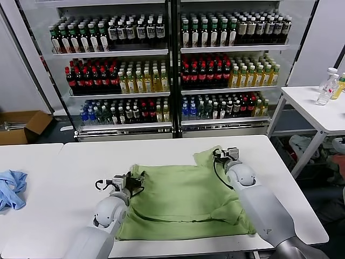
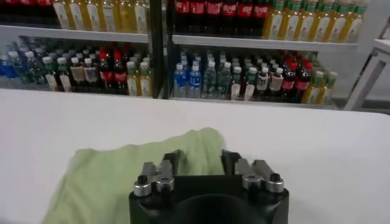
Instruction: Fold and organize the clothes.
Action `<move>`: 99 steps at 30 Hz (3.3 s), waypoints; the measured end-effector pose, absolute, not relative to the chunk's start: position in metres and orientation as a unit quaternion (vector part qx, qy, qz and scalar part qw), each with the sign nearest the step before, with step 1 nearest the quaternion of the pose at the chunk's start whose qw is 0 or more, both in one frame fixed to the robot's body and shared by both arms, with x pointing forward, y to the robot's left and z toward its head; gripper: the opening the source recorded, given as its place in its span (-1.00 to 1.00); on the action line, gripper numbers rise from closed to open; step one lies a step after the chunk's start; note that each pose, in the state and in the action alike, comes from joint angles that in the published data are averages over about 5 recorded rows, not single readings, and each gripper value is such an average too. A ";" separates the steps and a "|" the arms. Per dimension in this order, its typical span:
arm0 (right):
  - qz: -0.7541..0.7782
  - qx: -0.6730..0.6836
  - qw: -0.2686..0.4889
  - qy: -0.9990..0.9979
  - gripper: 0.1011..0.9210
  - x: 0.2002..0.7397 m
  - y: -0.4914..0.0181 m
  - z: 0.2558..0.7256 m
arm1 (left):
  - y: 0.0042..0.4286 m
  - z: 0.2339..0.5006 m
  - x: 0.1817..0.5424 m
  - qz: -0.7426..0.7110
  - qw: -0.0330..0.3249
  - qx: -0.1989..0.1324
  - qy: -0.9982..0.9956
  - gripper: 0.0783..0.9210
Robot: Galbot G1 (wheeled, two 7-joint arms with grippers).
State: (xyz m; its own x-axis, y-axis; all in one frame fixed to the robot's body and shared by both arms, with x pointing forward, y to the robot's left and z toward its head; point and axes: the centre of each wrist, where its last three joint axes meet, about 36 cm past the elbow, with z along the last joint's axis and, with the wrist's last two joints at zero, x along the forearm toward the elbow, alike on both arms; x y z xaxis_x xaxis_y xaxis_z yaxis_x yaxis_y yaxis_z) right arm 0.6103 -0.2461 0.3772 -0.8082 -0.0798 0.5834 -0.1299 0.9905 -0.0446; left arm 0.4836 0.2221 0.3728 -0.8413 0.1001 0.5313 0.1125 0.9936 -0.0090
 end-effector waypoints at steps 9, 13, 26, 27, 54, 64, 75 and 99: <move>0.020 0.072 0.290 -0.954 -0.97 0.596 -0.248 0.381 | 0.232 0.382 0.475 0.031 0.253 -0.062 -0.965 -0.95; 0.008 0.077 0.279 -0.957 -0.98 0.590 -0.251 0.386 | 0.239 0.392 0.471 0.050 0.233 -0.063 -0.969 -0.98; -0.015 0.083 0.229 -0.970 -0.98 0.558 -0.266 0.424 | 0.249 0.422 0.440 0.080 0.188 -0.081 -0.976 -0.98; -0.016 0.084 0.224 -0.971 -0.98 0.553 -0.267 0.428 | 0.249 0.424 0.436 0.081 0.186 -0.083 -0.976 -0.98; -0.023 0.070 0.226 -0.971 -0.98 0.379 -0.304 0.443 | 0.246 0.416 0.328 0.019 0.245 -0.115 -0.962 -0.98; -0.015 0.065 0.245 -0.967 -0.53 0.360 -0.297 0.428 | 0.235 0.410 0.307 -0.021 0.240 -0.098 -0.966 -0.64; -0.006 0.064 0.232 -0.971 0.29 0.336 -0.297 0.435 | 0.220 0.407 0.290 -0.057 0.189 -0.017 -0.980 0.11; -0.012 0.059 0.218 -0.974 0.76 0.309 -0.296 0.452 | 0.199 0.368 0.281 -0.043 0.249 0.008 -0.967 -0.03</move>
